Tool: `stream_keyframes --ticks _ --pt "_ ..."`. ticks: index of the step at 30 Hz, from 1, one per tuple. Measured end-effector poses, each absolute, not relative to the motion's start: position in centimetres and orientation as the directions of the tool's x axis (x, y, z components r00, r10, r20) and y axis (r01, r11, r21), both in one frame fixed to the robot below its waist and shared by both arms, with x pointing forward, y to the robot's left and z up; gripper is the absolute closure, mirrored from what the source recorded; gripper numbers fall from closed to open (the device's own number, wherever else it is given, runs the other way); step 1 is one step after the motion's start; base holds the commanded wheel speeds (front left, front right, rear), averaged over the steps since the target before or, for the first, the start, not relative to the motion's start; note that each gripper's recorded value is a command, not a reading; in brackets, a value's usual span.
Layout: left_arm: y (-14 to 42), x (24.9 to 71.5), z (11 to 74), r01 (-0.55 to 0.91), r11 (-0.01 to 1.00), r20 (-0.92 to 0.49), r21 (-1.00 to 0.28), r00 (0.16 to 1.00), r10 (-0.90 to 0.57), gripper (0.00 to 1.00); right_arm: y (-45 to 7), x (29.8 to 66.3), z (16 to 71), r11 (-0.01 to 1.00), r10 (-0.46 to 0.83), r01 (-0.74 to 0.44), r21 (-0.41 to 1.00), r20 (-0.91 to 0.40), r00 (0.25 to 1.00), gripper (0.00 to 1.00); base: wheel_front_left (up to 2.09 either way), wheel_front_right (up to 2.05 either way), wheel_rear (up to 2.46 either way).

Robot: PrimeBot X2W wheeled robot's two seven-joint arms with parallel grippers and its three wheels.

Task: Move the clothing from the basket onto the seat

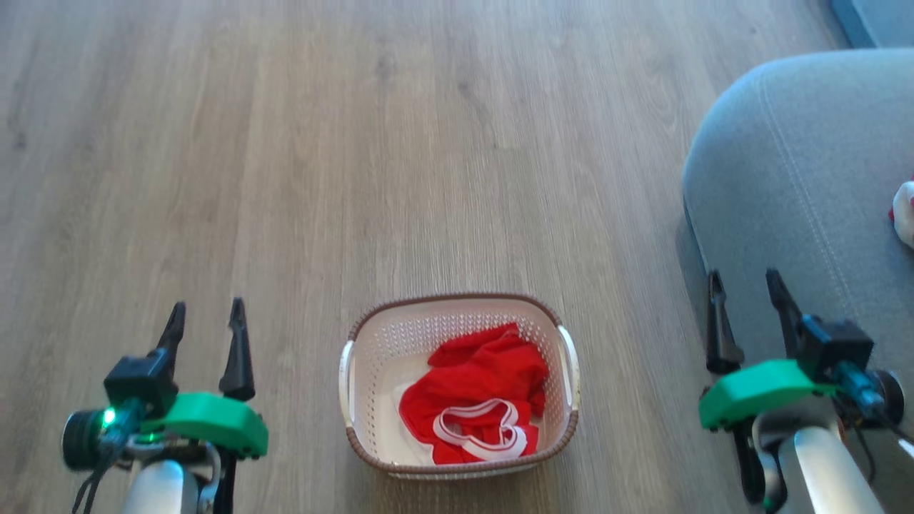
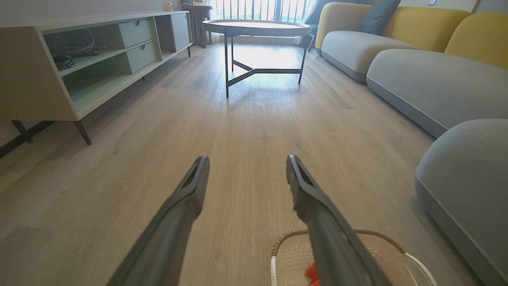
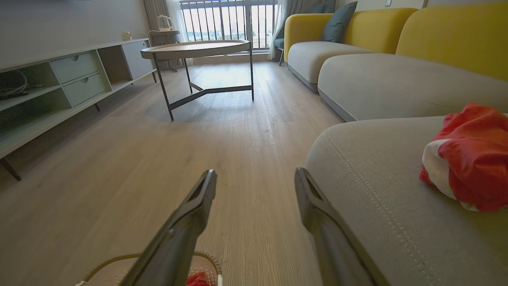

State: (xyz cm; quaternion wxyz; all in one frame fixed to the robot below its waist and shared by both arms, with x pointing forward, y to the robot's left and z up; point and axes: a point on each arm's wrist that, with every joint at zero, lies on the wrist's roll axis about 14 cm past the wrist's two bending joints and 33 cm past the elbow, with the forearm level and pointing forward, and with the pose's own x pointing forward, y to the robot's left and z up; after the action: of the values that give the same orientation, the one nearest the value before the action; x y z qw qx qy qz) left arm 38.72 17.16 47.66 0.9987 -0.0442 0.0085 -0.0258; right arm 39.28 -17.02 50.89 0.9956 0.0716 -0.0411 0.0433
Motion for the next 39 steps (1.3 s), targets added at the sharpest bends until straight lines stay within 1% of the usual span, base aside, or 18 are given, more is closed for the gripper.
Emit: stream_keyframes --ticks 3,10,16,18,25,27,28,29,30,34,35,39 --pt "18.1 37.9 47.7 0.023 0.996 -0.014 -0.083 1.0 -0.024 0.0 -16.9 38.7 50.5 0.986 0.082 -0.093 0.141 0.077 0.994 0.0 0.0 0.0 0.0" --pt "19.7 36.9 47.2 -0.036 0.997 -0.031 -0.066 0.999 0.034 0.0 -16.6 38.7 50.6 0.984 0.086 -0.097 0.147 0.079 0.993 0.0 0.0 0.0 0.0" --pt "19.7 36.9 46.7 -0.035 0.997 -0.043 -0.064 0.999 0.032 0.0 -16.5 38.9 50.2 0.984 0.089 -0.098 0.148 0.068 0.994 0.0 0.0 0.0 0.0" --pt "19.2 36.9 46.5 -0.016 0.996 -0.049 -0.087 0.999 0.011 0.0 -16.5 39.0 50.0 0.984 0.091 -0.099 0.149 0.063 0.994 0.0 0.0 0.0 0.0" --pt "13.8 36.9 42.6 0.134 0.973 -0.166 -0.185 0.972 -0.166 0.0 -15.9 40.4 49.7 0.982 0.107 -0.115 0.148 0.06 0.992 0.0 0.0 0.0 0.0" --pt "12.1 37.4 41.5 0.177 0.964 -0.195 -0.2 0.957 -0.216 0.0 -15.7 41.4 50.1 0.981 0.115 -0.125 0.146 0.073 0.991 0.0 0.0 0.0 0.0" --pt "12.1 37.4 41.5 0.177 0.964 -0.195 -0.2 0.957 -0.216 0.0 -15.7 41.4 50.1 0.981 0.115 -0.125 0.146 0.073 0.991 0.0 0.0 0.0 0.0" --pt "10.1 38.1 40.6 0.232 0.95 -0.222 -0.208 0.935 -0.277 0.0 -15.4 42.5 50.4 0.981 0.124 -0.135 0.142 0.087 0.989 0.0 0.0 0.0 0.0" --pt "10.1 38.1 40.6 0.232 0.95 -0.222 -0.208 0.935 -0.277 0.0 -15.4 42.5 50.4 0.981 0.124 -0.135 0.142 0.087 0.989 0.0 0.0 0.0 0.0" --pt "5.0 39.3 39.2 0.385 0.897 -0.249 -0.215 0.867 -0.432 0.0 -14.9 44.5 50.1 0.979 0.142 -0.153 0.137 0.089 0.986 0.0 0.0 0.0 0.0" --pt "2.4 39.8 38.6 0.459 0.858 -0.255 -0.23 0.822 -0.509 0.0 -14.7 45.6 49.8 0.978 0.151 -0.162 0.135 0.087 0.985 0.0 0.0 0.0 0.0" --pt "-1.2 40.8 36.8 0.568 0.783 -0.276 -0.254 0.733 -0.621 0.0 -14.2 48.0 49.2 0.975 0.173 -0.184 0.128 0.092 0.981 0.0 0.0 0.0 0.0"
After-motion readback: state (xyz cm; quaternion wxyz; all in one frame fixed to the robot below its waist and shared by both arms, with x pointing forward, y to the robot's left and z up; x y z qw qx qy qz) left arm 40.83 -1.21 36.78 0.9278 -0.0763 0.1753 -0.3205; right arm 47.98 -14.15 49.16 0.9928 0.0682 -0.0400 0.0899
